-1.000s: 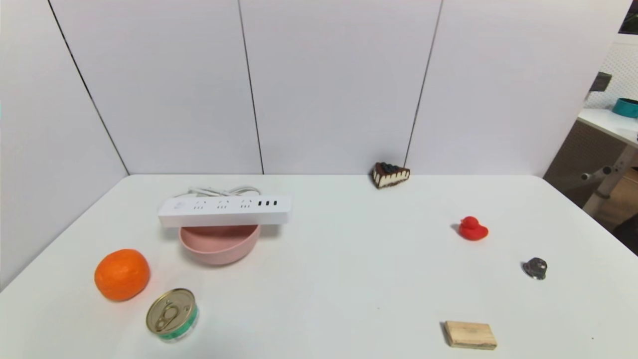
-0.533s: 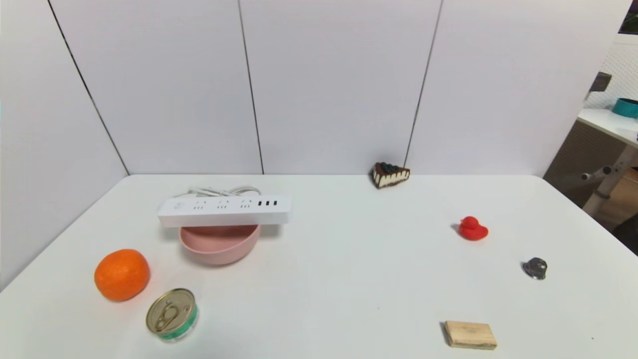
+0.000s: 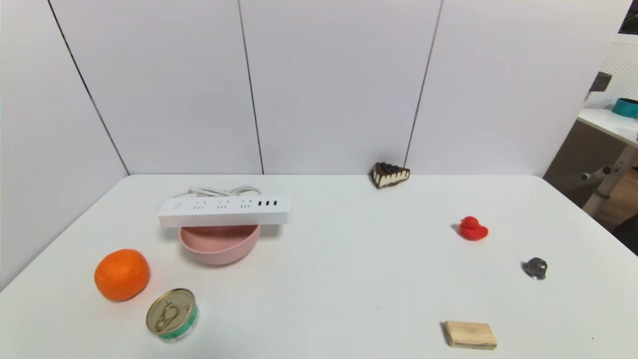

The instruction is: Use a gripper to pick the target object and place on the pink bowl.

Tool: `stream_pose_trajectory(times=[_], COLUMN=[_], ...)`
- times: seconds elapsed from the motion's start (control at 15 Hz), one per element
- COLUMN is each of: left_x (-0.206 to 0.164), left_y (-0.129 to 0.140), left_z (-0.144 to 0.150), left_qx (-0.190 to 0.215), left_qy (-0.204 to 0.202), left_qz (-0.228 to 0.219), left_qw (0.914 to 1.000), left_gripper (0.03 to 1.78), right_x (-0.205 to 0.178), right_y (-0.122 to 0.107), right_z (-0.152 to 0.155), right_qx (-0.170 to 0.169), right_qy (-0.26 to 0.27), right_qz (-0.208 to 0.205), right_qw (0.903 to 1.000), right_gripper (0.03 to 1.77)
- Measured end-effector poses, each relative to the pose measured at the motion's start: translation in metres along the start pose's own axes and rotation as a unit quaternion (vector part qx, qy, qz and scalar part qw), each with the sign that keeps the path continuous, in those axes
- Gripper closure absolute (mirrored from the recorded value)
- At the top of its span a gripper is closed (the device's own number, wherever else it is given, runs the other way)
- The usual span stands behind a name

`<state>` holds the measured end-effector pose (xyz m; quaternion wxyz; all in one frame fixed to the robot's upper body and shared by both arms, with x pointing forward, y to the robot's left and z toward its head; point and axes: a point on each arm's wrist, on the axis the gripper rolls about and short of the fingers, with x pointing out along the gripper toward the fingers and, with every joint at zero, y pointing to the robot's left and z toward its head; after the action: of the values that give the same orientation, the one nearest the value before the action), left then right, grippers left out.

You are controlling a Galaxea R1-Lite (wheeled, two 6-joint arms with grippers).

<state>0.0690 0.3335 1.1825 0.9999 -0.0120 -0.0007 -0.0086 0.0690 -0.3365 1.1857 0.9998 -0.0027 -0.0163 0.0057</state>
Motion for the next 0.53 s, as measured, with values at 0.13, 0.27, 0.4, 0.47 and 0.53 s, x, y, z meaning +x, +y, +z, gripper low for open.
stream_pose_trajectory(times=[0.13,0.27,0.4,0.47,0.53], left_x=[0.0000,0.0000,0.0000,0.0000,0.0000], left_y=[0.0000,0.0000,0.0000,0.0000,0.0000], left_z=[0.0000,0.0000,0.0000,0.0000,0.0000], left_qx=[0.000,0.000,0.000,0.000,0.000], left_qy=[0.000,0.000,0.000,0.000,0.000], left_qz=[0.000,0.000,0.000,0.000,0.000], left_qw=[1.0000,1.0000,1.0000,1.0000,1.0000], left_gripper=[0.12,0.12,0.12,0.12,0.12], right_x=[0.0000,0.0000,0.0000,0.0000,0.0000], right_y=[0.0000,0.0000,0.0000,-0.0001,-0.0001], right_z=[0.0000,0.0000,0.0000,0.0000,0.0000], right_qx=[0.000,0.000,-0.002,-0.001,0.003], right_qy=[0.000,0.000,0.000,0.000,0.000], right_qz=[0.000,0.000,-0.001,-0.001,-0.002], right_qw=[1.0000,1.0000,1.0000,1.0000,1.0000], right_gripper=[0.09,0.09,0.09,0.09,0.09])
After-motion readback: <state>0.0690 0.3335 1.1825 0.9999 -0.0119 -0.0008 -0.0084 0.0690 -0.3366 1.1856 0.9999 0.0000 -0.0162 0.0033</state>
